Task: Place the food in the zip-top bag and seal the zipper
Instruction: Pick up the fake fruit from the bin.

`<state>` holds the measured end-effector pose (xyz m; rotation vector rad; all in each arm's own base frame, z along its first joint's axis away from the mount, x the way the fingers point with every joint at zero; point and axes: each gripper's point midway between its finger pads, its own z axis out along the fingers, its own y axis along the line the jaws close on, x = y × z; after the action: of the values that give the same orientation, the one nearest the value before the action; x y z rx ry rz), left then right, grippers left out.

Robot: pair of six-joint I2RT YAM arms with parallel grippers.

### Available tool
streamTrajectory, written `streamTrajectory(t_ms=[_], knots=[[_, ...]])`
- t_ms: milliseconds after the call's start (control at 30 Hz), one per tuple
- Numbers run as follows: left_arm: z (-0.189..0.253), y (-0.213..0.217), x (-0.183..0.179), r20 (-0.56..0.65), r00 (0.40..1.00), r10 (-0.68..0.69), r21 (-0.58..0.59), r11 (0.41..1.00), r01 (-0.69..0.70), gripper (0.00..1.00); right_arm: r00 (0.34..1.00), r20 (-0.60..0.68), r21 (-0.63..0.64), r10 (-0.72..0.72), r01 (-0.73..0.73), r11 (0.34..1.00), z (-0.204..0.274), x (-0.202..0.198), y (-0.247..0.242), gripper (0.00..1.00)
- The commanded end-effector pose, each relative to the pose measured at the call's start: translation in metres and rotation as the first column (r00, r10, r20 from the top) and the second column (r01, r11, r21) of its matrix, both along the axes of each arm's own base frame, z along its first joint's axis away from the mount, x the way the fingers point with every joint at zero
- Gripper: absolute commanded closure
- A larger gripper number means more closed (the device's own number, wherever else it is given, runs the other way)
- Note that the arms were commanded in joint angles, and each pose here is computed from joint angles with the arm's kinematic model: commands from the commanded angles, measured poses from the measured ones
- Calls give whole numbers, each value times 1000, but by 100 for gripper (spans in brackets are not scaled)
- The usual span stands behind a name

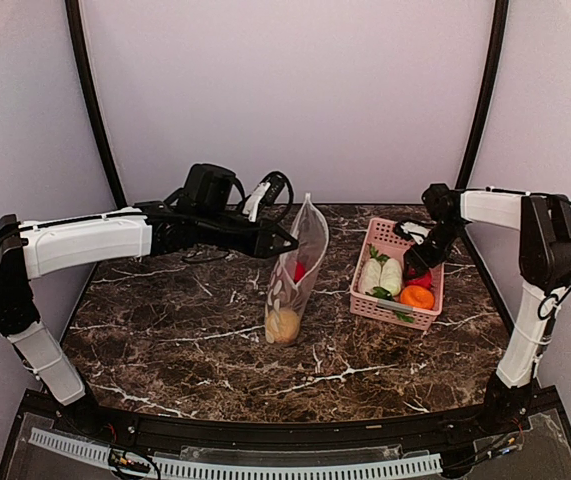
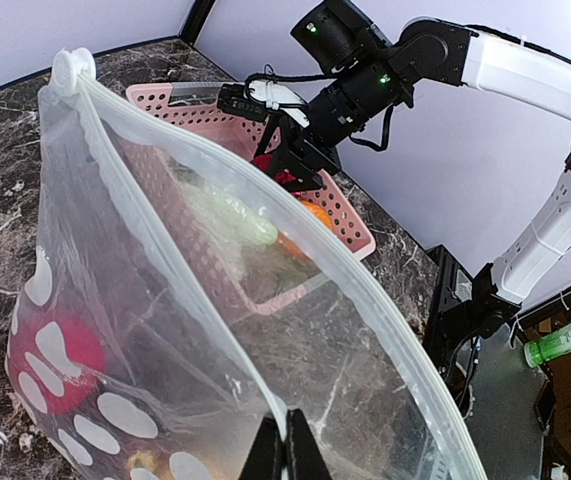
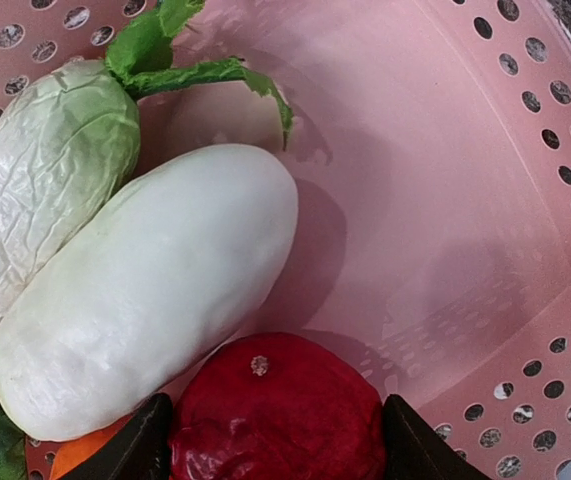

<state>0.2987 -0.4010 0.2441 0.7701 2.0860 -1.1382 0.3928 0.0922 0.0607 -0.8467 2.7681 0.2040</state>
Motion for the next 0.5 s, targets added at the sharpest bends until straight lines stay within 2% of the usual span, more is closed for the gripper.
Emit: streamTrajectory(t_ms=[0, 300, 467], knots=[[3, -3, -4, 9, 1000, -15, 1, 1000, 15, 99, 999, 35, -10, -13, 13, 1000, 24, -4, -3, 38], [-3, -4, -4, 3, 1000, -18, 13, 1000, 18, 99, 994, 109, 42, -8, 4, 999, 64, -10, 4, 41], [-9, -6, -4, -10, 1000, -19, 22, 1000, 19, 99, 980, 185, 163, 67, -98, 982, 112, -18, 33, 42]])
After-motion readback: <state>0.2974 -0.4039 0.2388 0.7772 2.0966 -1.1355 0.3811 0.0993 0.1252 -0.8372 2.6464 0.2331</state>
